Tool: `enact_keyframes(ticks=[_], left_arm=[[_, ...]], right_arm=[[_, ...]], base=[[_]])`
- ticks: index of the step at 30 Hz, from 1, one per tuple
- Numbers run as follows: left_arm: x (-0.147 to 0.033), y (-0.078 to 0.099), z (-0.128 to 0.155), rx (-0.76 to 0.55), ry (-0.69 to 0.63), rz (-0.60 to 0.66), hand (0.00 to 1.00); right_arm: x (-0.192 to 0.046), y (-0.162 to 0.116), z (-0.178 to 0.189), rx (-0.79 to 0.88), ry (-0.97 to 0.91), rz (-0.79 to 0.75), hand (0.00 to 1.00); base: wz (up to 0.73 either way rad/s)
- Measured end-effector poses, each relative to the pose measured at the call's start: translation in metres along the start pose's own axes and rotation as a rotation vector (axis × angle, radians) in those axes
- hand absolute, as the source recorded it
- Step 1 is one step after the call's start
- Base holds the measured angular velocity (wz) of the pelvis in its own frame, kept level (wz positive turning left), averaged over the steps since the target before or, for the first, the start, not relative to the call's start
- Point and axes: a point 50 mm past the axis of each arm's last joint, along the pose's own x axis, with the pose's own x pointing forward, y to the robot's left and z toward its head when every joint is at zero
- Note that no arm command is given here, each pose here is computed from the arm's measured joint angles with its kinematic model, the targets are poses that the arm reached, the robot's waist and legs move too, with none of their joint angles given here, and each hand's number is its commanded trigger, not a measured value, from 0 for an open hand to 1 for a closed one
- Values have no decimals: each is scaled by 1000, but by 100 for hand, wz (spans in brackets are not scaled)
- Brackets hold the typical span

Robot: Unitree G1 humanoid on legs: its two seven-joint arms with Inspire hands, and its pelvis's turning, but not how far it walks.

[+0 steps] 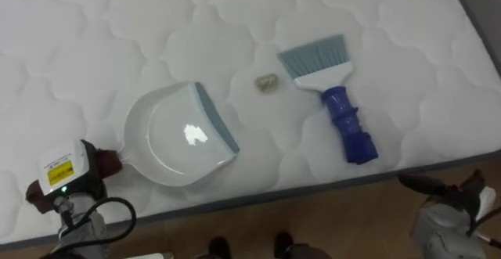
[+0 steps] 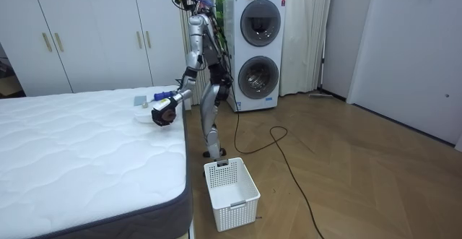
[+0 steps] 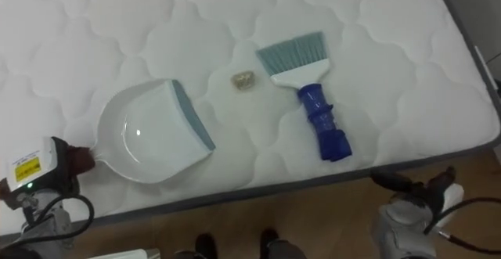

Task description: Clean bed

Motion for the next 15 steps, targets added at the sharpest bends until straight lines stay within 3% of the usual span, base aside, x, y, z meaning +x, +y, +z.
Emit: enact_keyframes(ticks=[15], left_arm=[[1, 0, 8, 10, -29, -21, 100]], right_arm=[[-22, 25, 52, -82, -348, 30, 0]], base=[[3]])
